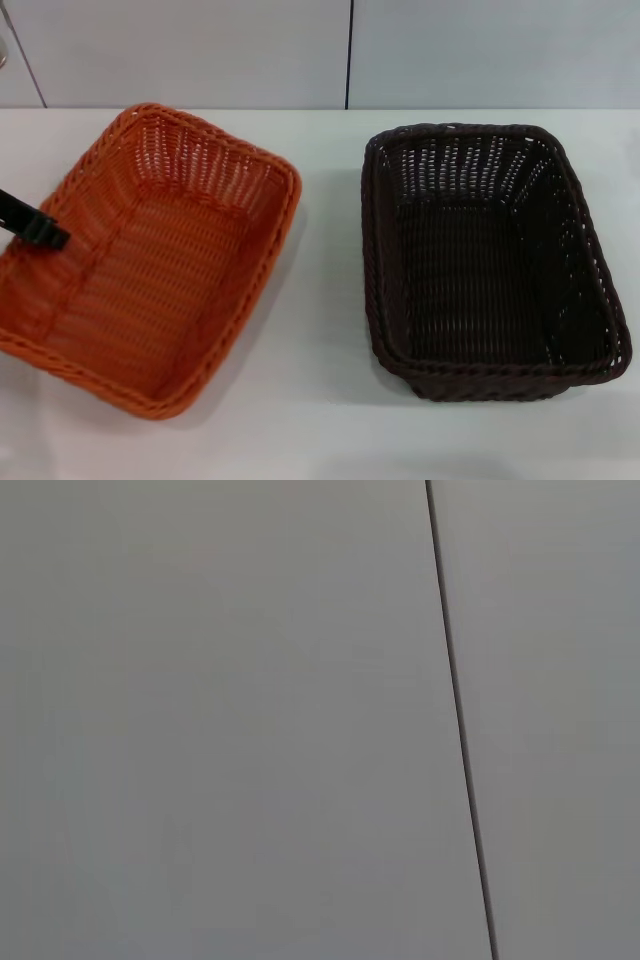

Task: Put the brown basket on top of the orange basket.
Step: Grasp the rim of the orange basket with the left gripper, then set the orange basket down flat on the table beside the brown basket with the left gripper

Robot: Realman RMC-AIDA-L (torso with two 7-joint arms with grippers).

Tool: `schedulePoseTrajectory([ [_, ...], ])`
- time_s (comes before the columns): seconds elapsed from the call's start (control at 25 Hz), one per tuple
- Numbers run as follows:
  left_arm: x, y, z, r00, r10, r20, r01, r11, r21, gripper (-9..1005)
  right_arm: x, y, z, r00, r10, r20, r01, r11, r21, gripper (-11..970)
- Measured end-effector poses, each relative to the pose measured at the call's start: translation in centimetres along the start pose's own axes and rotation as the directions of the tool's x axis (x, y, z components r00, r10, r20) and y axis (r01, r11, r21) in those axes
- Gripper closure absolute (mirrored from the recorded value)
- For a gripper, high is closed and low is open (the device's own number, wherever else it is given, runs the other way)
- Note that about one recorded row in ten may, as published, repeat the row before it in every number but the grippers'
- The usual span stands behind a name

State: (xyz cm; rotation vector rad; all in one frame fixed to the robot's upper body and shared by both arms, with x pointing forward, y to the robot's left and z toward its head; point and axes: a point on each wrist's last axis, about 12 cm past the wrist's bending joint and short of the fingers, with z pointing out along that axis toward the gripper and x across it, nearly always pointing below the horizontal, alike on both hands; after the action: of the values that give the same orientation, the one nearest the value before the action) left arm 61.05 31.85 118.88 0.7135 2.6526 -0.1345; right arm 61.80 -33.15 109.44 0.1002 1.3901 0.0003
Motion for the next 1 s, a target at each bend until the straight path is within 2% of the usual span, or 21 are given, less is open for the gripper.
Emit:
schedulePoseTrajectory([
  [0.08, 0.0, 0.0, 0.0, 1.000, 0.000, 0.000, 0.000, 1.000, 0.000, 800, 0.0, 0.0, 0.0, 1.000, 0.000, 0.001, 0.000, 1.000, 0.000, 293],
  [0.12, -0.2, 0.1, -0.8, 0.995, 0.096, -0.004, -0.096, 0.995, -0.026, 799, 0.0, 0.0, 0.0, 1.000, 0.000, 0.001, 0.000, 1.000, 0.000, 293],
  [0.16, -0.2, 0.1, -0.8, 0.995, 0.096, -0.004, -0.096, 0.995, -0.026, 798, 0.0, 0.0, 0.0, 1.000, 0.000, 0.001, 0.000, 1.000, 0.000, 293],
  [0.2, -0.4, -0.1, -1.2, 0.987, 0.159, -0.003, -0.159, 0.987, -0.032, 797, -0.1, 0.0, 0.1, 1.000, -0.001, 0.002, 0.001, 1.000, -0.001, 293],
  [0.24, -0.4, -0.1, -1.2, 0.987, 0.159, -0.003, -0.159, 0.987, -0.032, 796, -0.1, 0.0, 0.1, 1.000, -0.001, 0.002, 0.001, 1.000, 0.000, 293],
  [0.28, -0.7, -0.3, -1.4, 0.977, 0.213, 0.002, -0.213, 0.976, -0.032, 794, -0.1, 0.0, 0.1, 1.000, -0.001, 0.003, 0.001, 1.000, 0.000, 293],
  [0.32, -1.4, -1.2, -1.2, 0.949, 0.315, 0.024, -0.315, 0.949, -0.030, 793, -0.1, 0.0, 0.1, 1.000, -0.001, 0.003, 0.001, 1.000, 0.000, 293],
  [0.4, -2.6, -2.8, -0.4, 0.909, 0.415, 0.046, -0.414, 0.910, -0.032, 791, -0.1, 0.0, 0.1, 1.000, -0.002, 0.003, 0.002, 1.000, 0.000, 293],
  [0.44, -2.6, -2.8, -0.4, 0.909, 0.415, 0.046, -0.414, 0.910, -0.032, 790, -0.1, 0.0, 0.1, 1.000, -0.002, 0.003, 0.002, 1.000, -0.001, 293],
  [0.48, -3.5, -3.8, 0.2, 0.887, 0.459, 0.045, -0.458, 0.888, -0.025, 789, -0.1, -0.1, 0.0, 1.000, -0.002, 0.002, 0.002, 1.000, 0.001, 293],
  [0.64, -5.0, -5.7, 1.5, 0.844, 0.536, 0.013, -0.536, 0.844, 0.018, 785, 0.0, -0.2, -0.1, 1.000, -0.002, 0.000, 0.002, 1.000, 0.003, 293],
  [0.68, -5.6, -6.9, 2.4, 0.811, 0.585, -0.002, -0.585, 0.811, 0.025, 784, 0.1, -0.2, -0.1, 1.000, -0.001, -0.003, 0.001, 1.000, 0.004, 293],
  [0.76, -6.2, -7.9, 3.0, 0.784, 0.621, 0.003, -0.621, 0.784, 0.014, 782, 0.1, -0.2, -0.2, 1.000, -0.001, -0.005, 0.001, 1.000, 0.004, 293],
  [0.8, -6.8, -9.0, 3.5, 0.760, 0.649, 0.032, -0.650, 0.760, 0.005, 781, 0.2, -0.2, -0.3, 1.000, 0.000, -0.009, 0.000, 1.000, 0.006, 293],
  [0.84, -6.8, -9.0, 3.5, 0.760, 0.649, 0.032, -0.650, 0.760, 0.005, 779, 0.2, -0.2, -0.3, 1.000, 0.000, -0.009, 0.000, 1.000, 0.006, 293],
  [1.0, -8.0, -11.2, 4.1, 0.726, 0.677, 0.123, -0.684, 0.729, 0.026, 775, 0.4, -0.3, -0.5, 1.000, 0.001, -0.014, 0.000, 1.000, 0.009, 293],
])
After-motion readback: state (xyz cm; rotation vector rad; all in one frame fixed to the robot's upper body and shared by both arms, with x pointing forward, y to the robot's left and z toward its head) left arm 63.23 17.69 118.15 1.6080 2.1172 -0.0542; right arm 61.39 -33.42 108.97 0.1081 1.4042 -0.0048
